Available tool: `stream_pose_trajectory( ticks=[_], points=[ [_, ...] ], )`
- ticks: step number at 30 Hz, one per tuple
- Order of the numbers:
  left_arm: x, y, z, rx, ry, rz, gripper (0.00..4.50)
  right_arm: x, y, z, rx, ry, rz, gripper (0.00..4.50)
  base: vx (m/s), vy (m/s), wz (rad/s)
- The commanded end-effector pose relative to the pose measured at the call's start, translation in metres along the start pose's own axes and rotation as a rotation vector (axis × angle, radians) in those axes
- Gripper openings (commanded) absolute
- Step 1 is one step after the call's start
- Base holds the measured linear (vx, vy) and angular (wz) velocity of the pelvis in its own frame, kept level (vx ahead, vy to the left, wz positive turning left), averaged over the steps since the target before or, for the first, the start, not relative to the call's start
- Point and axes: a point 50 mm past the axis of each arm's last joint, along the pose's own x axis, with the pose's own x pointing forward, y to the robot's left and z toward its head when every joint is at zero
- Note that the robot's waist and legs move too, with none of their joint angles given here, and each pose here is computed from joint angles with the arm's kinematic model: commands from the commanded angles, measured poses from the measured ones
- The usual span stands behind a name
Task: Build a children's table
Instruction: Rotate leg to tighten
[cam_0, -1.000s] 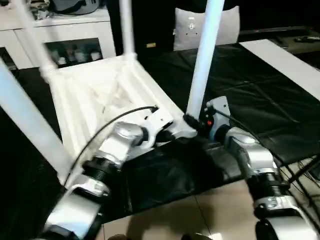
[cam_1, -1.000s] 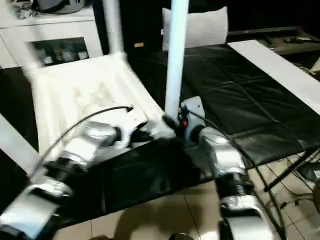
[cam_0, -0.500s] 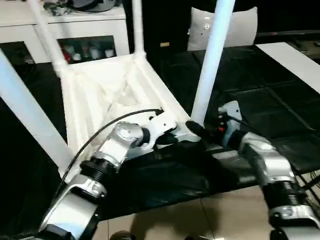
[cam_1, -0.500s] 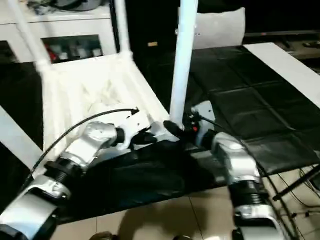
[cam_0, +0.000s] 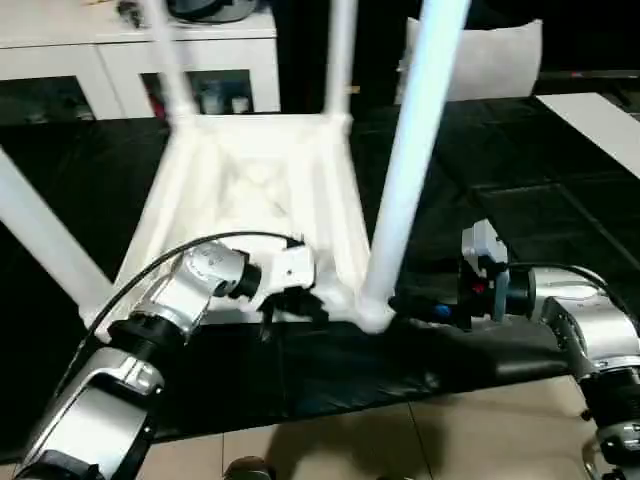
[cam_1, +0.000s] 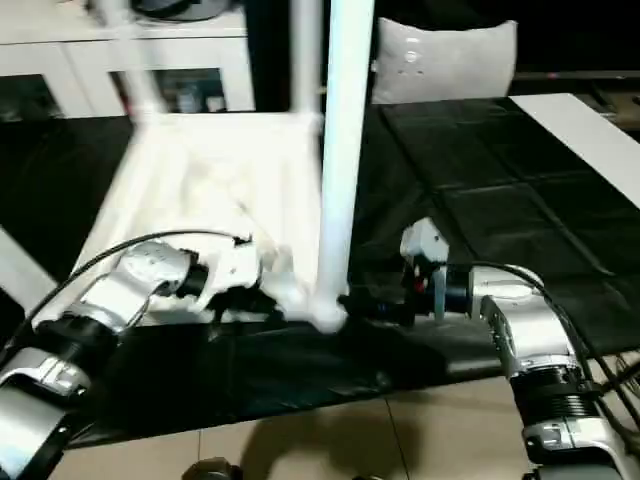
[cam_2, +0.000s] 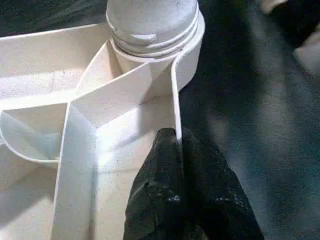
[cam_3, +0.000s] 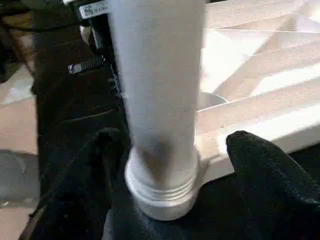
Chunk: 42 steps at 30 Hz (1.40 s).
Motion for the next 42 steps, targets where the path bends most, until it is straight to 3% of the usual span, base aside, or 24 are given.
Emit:
stream_pose_trajectory(
  ticks=[1, 12, 19, 29, 34, 37, 39, 42],
  points=[
    [0.008, -0.004, 0.016, 0.111, -0.008, -0.102, 0.00, 0.001, 0.001, 0.003, -0.023, 0.015, 0.043, 3.24, 0.000, 0.000, 0.00],
    [0.013, -0.004, 0.023, 0.142, -0.024, -0.154, 0.00, 0.015, 0.009, -0.001, -0.015, 0.021, 0.178, 2.27, 0.000, 0.000, 0.00],
    [0.009, -0.004, 0.019, 0.116, -0.019, -0.155, 0.00, 0.018, 0.011, -0.006, 0.024, 0.008, 0.210, 1.95, 0.000, 0.000, 0.00],
    [0.017, 0.011, 0.033, -0.102, -0.114, 0.032, 0.00, 0.050, -0.013, -0.012, 0.192, -0.042, -0.252, 1.91, 0.000, 0.000, 0.00],
    [0.037, 0.030, 0.048, -0.205, -0.144, 0.266, 0.00, 0.074, -0.032, -0.006, 0.296, -0.019, -0.600, 1.91, -0.013, 0.014, -0.07],
    [0.043, 0.035, 0.054, -0.233, -0.168, 0.330, 0.00, 0.078, -0.036, -0.005, 0.279, -0.022, -0.671, 1.91, 0.000, 0.000, 0.00],
    [0.046, 0.036, 0.057, -0.236, -0.177, 0.364, 0.00, 0.079, -0.036, -0.003, 0.289, -0.074, -0.690, 2.47, 0.000, 0.000, 0.00],
    [0.047, 0.035, 0.056, -0.228, -0.169, 0.370, 0.00, 0.077, -0.034, -0.002, 0.296, -0.118, -0.669, 2.83, 0.000, 0.000, 0.00]
  ],
)
